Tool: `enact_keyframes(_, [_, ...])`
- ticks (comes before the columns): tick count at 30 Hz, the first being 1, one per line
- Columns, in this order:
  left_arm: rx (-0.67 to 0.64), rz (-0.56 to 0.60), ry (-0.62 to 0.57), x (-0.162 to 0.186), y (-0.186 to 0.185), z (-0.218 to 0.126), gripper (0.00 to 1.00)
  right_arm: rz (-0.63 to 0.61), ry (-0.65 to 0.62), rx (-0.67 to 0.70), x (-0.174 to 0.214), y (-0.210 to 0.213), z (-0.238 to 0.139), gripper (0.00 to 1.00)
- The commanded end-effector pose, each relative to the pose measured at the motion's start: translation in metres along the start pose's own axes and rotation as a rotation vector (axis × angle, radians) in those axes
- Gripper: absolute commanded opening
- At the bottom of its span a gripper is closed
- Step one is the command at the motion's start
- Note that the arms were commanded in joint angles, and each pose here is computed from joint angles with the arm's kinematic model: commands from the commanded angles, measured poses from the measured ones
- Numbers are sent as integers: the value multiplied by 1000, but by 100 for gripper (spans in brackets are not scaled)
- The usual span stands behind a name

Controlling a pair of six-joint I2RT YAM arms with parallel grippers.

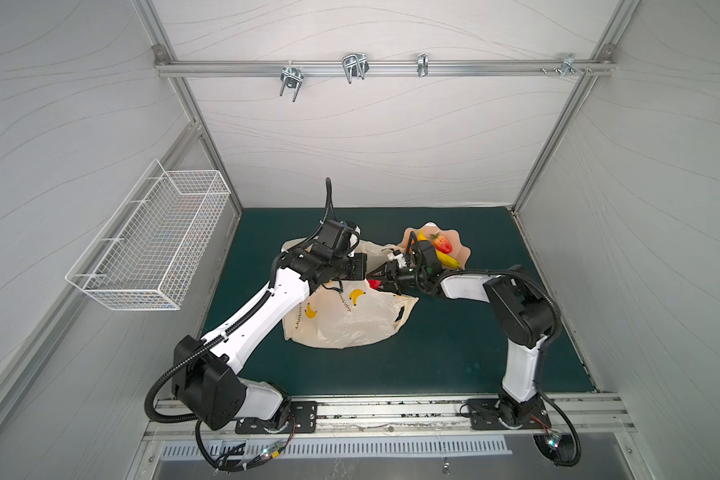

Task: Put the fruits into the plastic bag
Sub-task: 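Lower the strawberry into the bag opening held by the left gripper and release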

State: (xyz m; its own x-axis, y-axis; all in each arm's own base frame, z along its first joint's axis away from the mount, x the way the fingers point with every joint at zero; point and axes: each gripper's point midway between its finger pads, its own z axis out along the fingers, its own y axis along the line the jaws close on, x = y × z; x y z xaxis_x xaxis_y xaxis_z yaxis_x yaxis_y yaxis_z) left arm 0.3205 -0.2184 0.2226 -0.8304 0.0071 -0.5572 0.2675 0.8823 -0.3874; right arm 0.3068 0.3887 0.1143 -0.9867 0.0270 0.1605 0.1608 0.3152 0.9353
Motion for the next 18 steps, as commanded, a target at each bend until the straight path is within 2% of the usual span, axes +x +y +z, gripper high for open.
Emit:
enact_keyframes(1, [45,18,-65,-21,-16,-5,0,-4,64,-23,11,13,20,40])
enact_keyframes(18, [53,20,-69,-21,-19,-2,0,51,196,-29,24,22,95,42])
